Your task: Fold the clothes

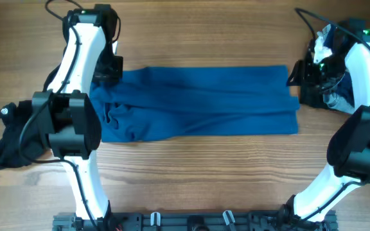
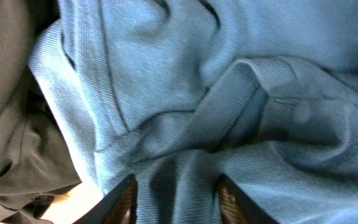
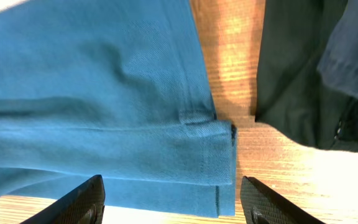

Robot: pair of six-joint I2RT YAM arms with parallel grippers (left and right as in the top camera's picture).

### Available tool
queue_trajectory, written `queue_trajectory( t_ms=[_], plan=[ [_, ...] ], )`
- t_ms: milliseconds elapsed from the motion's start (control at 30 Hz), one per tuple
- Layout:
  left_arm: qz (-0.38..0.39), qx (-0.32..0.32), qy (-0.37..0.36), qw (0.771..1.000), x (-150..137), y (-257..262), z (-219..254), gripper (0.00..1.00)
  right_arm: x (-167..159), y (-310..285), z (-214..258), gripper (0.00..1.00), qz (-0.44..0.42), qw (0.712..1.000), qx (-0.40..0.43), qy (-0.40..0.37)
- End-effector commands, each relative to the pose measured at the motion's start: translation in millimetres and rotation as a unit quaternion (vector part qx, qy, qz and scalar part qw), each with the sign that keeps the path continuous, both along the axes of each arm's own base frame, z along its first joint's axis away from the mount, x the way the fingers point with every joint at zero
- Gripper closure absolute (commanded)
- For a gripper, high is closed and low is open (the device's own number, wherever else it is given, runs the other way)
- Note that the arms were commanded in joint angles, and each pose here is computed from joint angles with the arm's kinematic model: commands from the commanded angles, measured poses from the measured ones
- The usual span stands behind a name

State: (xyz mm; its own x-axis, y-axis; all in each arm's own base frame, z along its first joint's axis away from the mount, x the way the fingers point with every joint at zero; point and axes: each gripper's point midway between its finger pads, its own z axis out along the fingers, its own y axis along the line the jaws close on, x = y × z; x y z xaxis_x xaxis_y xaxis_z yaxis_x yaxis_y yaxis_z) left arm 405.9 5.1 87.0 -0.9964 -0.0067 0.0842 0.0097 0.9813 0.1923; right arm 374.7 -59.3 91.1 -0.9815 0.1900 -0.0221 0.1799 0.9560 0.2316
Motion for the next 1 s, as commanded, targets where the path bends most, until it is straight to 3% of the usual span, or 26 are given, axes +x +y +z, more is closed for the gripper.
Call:
queue_trajectory(
  t_ms=[0, 200, 367, 467, 500, 533, 567, 600, 700, 967],
  plan=[
    [0.014, 0.004, -0.014, 1.0, 0, 13, 9, 0.03, -6, -6, -2, 0.29, 0.002, 1.0, -0.01, -0.002],
    [0.04, 0.003, -0.038, 0.998, 9, 33, 12, 0.0, 7, -10, -2, 0.27, 0.046, 0.998, -0.021, -0.038],
    [0.057, 0.001, -0.077, 0.995, 7, 43, 43, 0.0, 10, -11, -2, 0.27, 0.047, 0.998, -0.023, -0.044],
    [0.055, -0.034, -0.102, 0.993, 5, 31, 63, 0.07, 10, -11, -2, 0.27, 0.047, 0.998, -0.024, -0.045],
    [0.056, -0.05, -0.1, 0.992, 3, 25, 65, 0.15, 11, -11, -2, 0.27, 0.046, 0.998, -0.024, -0.045],
    [0.056, -0.066, -0.089, 0.992, -2, 20, 64, 0.39, 11, -11, -2, 0.27, 0.046, 0.998, -0.024, -0.045],
    [0.057, -0.076, -0.08, 0.992, -5, 16, 62, 0.52, 11, -11, -2, 0.27, 0.046, 0.998, -0.023, -0.045],
    [0.058, -0.083, -0.072, 0.992, -8, 14, 58, 0.6, 11, -11, -2, 0.27, 0.046, 0.998, -0.024, -0.045],
    [0.061, -0.089, -0.046, 0.993, -16, 11, 39, 0.96, 11, -11, -2, 0.27, 0.045, 0.998, -0.024, -0.047],
    [0.066, -0.121, -0.015, 0.99, -32, -1, -25, 0.96, 15, -7, 0, 0.27, 0.046, 0.997, -0.011, -0.056]
  ],
)
